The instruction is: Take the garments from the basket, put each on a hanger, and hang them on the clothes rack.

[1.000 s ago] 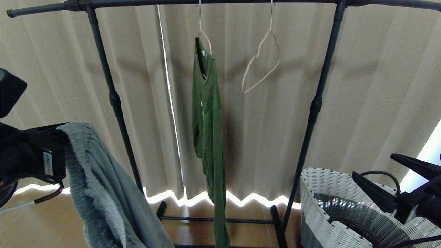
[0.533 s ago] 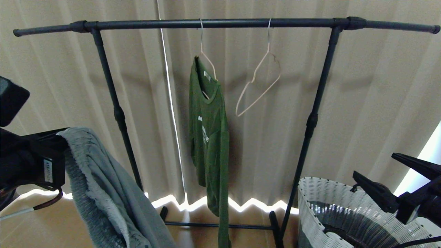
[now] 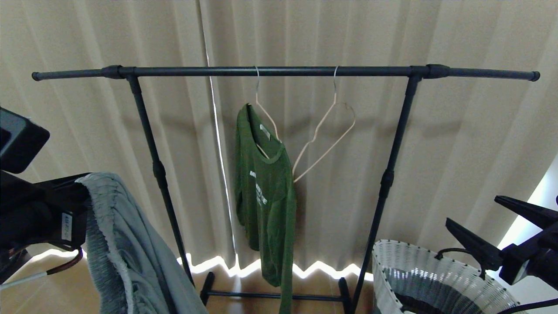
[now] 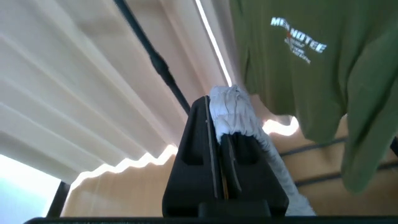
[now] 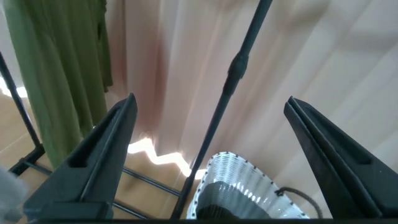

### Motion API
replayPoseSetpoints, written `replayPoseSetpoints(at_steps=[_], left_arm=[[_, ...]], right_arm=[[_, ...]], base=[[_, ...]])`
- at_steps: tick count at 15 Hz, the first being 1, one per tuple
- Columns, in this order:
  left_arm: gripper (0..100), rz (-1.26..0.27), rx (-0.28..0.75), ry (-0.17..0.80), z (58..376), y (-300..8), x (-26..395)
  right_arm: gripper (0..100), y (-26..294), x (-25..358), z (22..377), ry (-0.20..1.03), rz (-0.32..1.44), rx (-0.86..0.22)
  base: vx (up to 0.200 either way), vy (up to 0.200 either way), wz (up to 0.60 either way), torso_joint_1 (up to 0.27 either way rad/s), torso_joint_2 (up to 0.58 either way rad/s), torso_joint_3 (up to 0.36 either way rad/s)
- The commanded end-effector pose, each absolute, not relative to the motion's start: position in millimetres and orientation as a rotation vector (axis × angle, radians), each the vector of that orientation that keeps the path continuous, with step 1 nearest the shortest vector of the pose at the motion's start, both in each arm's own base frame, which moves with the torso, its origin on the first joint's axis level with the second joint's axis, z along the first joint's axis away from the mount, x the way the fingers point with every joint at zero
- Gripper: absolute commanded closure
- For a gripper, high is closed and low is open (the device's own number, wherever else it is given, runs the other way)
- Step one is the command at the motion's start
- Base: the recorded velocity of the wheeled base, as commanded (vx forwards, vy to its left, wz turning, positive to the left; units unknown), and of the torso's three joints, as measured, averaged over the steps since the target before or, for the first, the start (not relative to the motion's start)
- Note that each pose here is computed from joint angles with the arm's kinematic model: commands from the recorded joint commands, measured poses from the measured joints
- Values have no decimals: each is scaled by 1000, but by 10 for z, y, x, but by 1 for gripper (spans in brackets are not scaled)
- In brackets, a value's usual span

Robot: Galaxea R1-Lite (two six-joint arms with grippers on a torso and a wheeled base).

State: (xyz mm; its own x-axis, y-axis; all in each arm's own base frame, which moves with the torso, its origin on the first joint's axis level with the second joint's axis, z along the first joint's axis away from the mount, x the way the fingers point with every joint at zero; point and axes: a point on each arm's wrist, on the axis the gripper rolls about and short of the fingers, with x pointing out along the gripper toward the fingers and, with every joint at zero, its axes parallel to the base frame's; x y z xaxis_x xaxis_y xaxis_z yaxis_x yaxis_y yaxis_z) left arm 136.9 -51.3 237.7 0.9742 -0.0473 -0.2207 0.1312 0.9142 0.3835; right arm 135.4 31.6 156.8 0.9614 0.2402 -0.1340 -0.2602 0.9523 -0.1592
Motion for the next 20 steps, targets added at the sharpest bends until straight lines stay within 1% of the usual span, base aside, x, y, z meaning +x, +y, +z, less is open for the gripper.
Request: replayPoseSetpoints(at_steps=[1, 5, 9, 10, 12, 14, 15, 17, 18, 20], left_arm=[[100, -95, 409, 212, 2374, -520, 1382], [100, -95, 410, 214, 2363, -515, 1371], [100, -98, 415, 228, 2307, -508, 1355], [100, -96, 411, 218, 2283, -493, 1320], [100, -95, 439, 210, 2197, -475, 1290], [100, -90, 443, 204, 2186, -465, 1282], [100, -78, 441, 194, 2163, -453, 1297], [100, -102, 439, 187, 2162, -457, 1298], [100, -111, 437, 183, 2169, -458, 1295], [100, -112, 438, 184, 2160, -457, 1286]], right_arm=[[0, 318, 1358, 1565, 116, 256, -177], [0, 315, 1373, 1511, 148, 254, -182], [0, 307, 1342, 1483, 153, 253, -182], [0, 294, 1299, 1480, 144, 249, -181], [0, 222, 1261, 1466, 149, 199, -186], [0, 202, 1279, 1473, 152, 181, -189], [0, 132, 1356, 1500, 202, 126, -200], [0, 90, 1398, 1530, 295, 99, -199], [0, 88, 1420, 1569, 327, 97, -196], [0, 84, 1443, 1608, 352, 76, -201]], base=[[0, 0, 0, 246, -500, -261], [0, 0, 0, 242, -507, -261], [0, 0, 0, 251, -521, -273], [0, 0, 0, 217, -432, -212], [0, 0, 0, 95, -183, -105], [0, 0, 0, 18, -38, -21], [0, 0, 0, 0, 0, 0], [0, 0, 0, 0, 0, 0], [0, 0, 0, 0, 0, 0], [0, 0, 0, 0, 0, 0]])
